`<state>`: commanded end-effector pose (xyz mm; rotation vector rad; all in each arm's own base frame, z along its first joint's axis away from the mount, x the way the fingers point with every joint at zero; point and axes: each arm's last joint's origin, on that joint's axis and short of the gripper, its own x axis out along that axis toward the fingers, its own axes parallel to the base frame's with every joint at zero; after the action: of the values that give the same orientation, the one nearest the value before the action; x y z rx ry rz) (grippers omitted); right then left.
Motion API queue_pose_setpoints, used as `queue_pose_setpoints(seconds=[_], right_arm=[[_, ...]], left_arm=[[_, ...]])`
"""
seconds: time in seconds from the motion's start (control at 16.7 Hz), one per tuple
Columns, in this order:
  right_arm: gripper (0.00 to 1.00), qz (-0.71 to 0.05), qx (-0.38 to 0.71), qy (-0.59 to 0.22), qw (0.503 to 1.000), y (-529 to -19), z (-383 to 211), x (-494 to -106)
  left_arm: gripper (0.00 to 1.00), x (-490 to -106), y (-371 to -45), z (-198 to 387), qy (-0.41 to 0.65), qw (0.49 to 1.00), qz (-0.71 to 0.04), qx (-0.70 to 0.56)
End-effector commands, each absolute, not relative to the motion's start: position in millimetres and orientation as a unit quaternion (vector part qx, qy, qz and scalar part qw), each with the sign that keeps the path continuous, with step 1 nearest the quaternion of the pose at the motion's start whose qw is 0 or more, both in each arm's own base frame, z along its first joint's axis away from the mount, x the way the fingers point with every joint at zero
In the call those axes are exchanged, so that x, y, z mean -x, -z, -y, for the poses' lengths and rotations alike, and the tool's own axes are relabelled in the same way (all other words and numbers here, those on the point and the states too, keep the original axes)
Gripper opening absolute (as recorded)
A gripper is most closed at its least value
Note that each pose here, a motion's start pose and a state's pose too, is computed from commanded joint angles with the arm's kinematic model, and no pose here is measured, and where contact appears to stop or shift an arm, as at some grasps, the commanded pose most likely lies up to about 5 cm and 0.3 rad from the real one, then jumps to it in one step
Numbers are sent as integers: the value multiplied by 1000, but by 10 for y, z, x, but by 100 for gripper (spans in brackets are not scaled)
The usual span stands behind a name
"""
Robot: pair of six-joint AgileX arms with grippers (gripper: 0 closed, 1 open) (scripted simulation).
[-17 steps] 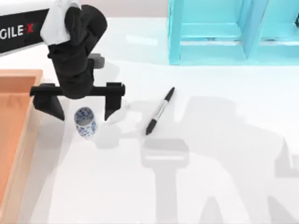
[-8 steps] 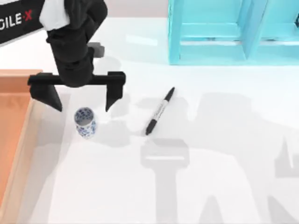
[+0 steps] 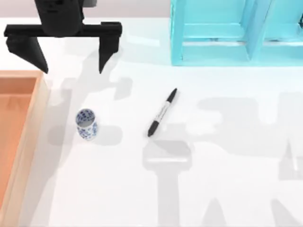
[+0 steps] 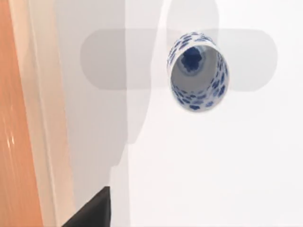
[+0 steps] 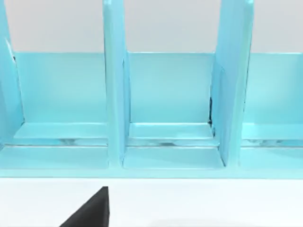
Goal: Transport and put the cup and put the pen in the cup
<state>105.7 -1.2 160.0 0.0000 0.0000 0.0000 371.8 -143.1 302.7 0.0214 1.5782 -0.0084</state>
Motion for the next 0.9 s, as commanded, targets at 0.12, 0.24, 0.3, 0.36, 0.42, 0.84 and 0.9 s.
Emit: queue_pose_setpoints(seconds=[0.12, 0.24, 0.3, 0.36, 0.42, 0.84, 0.9], right_arm=[[100, 0, 0, 0, 1000, -1600, 12, -1057], [100, 0, 0, 0, 1000, -1600, 12, -1057], [100, 0, 0, 0, 1000, -1600, 12, -1057], [100, 0, 0, 0, 1000, -1600, 12, -1057], [100, 0, 0, 0, 1000, -1600, 12, -1057], [100, 0, 0, 0, 1000, -1600, 12, -1057], [100, 0, 0, 0, 1000, -1600, 12, -1057]], left_arm=[[100, -3684, -3135, 1415, 4, 705, -709, -9], [100, -3680, -3148, 1413, 4, 705, -709, -9], [100, -3680, -3148, 1413, 4, 705, -709, -9], [100, -3686, -3143, 1403, 3, 705, -709, -8], [100, -3691, -3137, 1416, 4, 706, -708, -10], [100, -3861, -2259, 2620, 70, 718, -673, -160], [100, -3836, -2095, 2829, 81, 720, -664, -184]])
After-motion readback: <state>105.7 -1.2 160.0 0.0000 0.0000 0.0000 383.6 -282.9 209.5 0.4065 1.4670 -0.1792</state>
